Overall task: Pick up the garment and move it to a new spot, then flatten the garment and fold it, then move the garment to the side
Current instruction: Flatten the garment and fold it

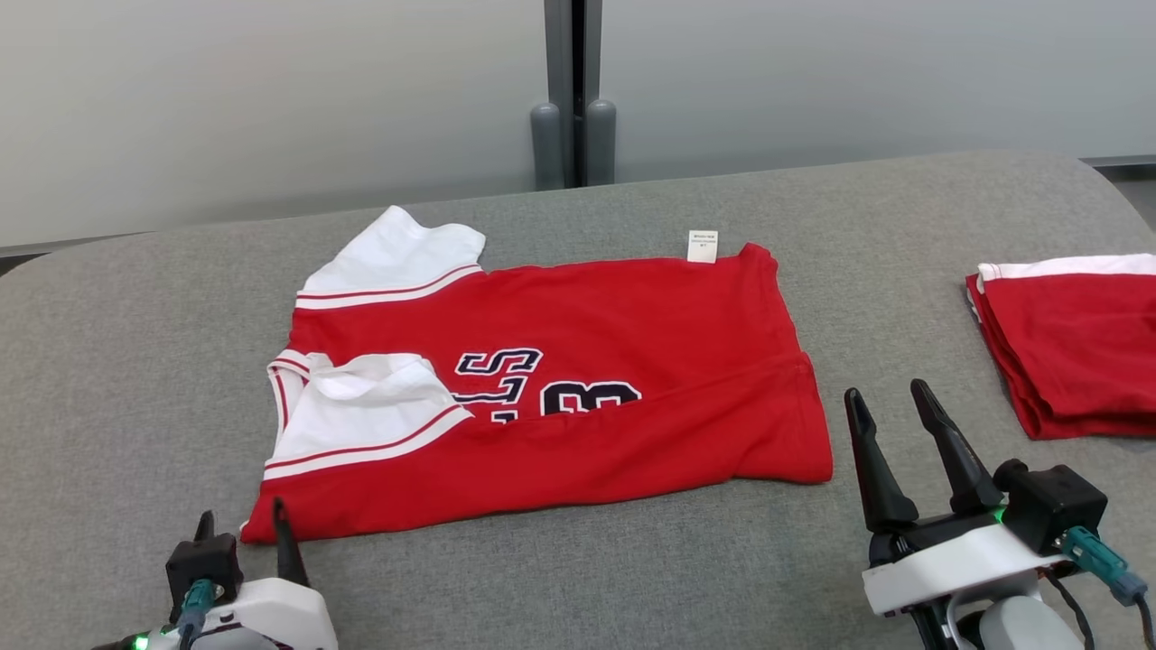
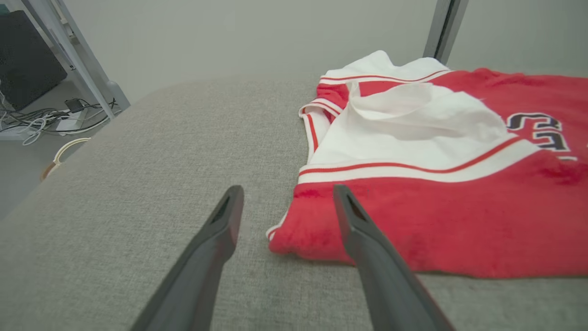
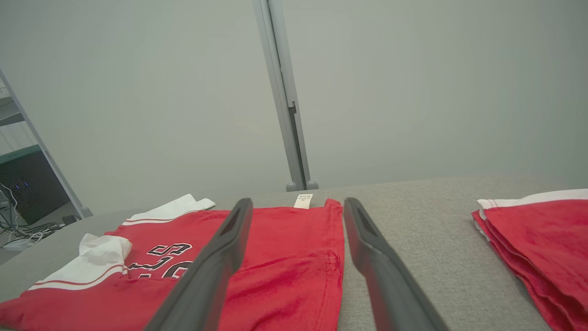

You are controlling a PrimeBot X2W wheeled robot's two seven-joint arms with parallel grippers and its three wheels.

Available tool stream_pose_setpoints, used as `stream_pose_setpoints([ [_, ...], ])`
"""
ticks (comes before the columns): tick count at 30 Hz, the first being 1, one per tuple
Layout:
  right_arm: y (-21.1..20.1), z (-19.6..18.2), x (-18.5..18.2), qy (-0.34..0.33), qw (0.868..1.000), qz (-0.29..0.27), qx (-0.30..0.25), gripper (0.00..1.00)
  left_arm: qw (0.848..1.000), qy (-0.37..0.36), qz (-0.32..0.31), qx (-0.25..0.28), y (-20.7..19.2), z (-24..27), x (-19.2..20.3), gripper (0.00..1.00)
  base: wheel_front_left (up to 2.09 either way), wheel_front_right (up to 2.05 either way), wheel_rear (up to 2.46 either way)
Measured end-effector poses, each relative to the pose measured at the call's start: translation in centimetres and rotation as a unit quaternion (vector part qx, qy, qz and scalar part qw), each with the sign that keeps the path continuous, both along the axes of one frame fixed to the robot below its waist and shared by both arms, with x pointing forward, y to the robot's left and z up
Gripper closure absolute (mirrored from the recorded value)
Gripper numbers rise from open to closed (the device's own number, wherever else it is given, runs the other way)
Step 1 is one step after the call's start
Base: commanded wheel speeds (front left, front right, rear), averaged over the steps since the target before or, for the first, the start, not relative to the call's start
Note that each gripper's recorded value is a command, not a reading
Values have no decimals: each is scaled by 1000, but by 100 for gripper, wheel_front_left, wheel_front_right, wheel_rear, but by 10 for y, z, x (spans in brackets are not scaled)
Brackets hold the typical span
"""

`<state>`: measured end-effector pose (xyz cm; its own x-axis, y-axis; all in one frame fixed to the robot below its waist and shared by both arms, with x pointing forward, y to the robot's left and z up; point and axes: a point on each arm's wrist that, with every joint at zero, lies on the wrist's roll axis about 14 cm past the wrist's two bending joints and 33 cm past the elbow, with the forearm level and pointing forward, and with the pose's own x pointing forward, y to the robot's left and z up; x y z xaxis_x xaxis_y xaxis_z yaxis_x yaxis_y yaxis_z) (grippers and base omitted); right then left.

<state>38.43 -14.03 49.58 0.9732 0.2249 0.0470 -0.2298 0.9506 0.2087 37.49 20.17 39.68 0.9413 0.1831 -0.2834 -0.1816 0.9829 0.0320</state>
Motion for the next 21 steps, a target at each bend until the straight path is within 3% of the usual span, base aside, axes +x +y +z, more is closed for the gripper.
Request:
stream_pose_setpoints([
  [15, -14, -7, 4, 11, 1000, -20, -1, 0, 994, 106, -21, 34, 3, -48, 9, 0, 0, 0, 0],
  [16, -15, -8, 4, 12, 1000, -21, -1, 0, 993, 111, -25, 32, 2, -50, 9, 28, 0, 0, 0],
  [17, -15, -9, 5, 13, 1000, -22, -1, 0, 992, 115, -31, 30, 1, -51, 10, 78, 0, 0, 0],
  [18, -15, -9, 6, 14, 1000, -23, 0, 0, 992, 117, -36, 26, -1, -51, 12, 100, 0, 0, 0],
  [21, -16, -18, 8, 27, 999, -26, 1, 0, 993, 112, -40, 8, -8, -50, 13, 100, 0, 0, 0],
])
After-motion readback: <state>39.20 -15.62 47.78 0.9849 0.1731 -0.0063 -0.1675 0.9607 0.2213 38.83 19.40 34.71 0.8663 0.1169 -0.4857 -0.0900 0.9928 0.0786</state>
